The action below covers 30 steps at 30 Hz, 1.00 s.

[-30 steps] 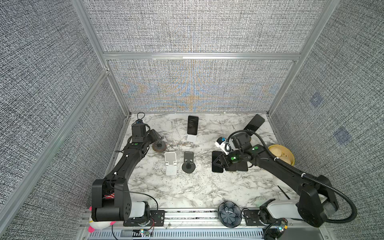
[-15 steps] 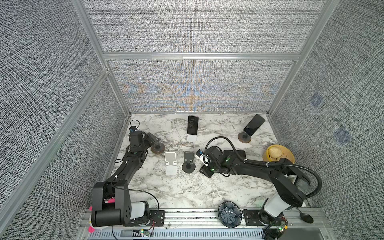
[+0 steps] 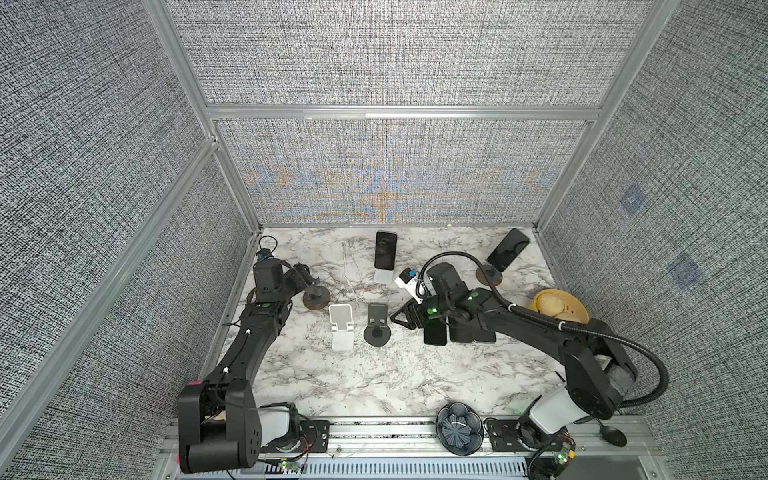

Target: Remove the phone from the phone stand

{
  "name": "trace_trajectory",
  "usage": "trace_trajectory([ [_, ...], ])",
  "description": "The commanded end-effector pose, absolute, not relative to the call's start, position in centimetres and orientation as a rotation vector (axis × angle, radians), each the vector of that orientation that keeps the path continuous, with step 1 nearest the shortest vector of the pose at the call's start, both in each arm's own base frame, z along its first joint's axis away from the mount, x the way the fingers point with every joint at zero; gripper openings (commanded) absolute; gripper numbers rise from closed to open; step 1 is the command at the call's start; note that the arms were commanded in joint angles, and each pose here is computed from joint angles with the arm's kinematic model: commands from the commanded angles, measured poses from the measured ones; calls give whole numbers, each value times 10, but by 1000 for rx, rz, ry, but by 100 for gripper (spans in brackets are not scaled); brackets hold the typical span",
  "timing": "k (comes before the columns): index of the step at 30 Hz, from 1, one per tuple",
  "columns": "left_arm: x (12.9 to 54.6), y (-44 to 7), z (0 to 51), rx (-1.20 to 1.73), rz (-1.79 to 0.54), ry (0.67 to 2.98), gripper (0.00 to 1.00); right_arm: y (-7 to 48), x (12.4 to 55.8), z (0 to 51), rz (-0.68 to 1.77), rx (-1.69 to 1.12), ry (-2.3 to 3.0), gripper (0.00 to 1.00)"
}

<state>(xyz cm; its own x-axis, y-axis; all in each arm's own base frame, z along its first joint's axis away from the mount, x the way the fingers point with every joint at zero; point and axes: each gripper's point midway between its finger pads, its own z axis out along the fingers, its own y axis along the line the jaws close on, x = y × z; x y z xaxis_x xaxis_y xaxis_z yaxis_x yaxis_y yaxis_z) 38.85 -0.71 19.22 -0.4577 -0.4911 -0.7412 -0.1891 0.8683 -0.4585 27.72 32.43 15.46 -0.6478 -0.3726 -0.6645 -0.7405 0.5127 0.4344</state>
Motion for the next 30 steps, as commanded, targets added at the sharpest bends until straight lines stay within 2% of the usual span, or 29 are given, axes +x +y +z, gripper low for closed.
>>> trace_trajectory([
  [1,374,-1,212,-379,-272,2059,98,308,267,153,1043,-893,2334,62],
  [4,359,-14,251,-233,-287,1991,98,287,273,152,1010,-825,2360,62],
  [7,350,-49,277,-63,-385,1955,85,265,282,153,958,-757,2384,61],
  [9,350,-84,275,87,-464,2019,78,253,285,150,910,-733,2411,61],
  [13,334,-175,248,496,-694,2144,73,236,294,154,878,-672,2416,61],
  [15,332,-197,237,575,-789,2172,69,227,291,147,869,-644,2436,61],
  [19,341,-228,225,638,-976,2163,63,223,292,146,892,-606,2421,61],
  [22,335,-245,211,750,-1046,2201,63,221,291,142,887,-607,2437,61],
  [30,319,-243,168,831,-998,2359,63,219,288,141,901,-635,2446,61],
])
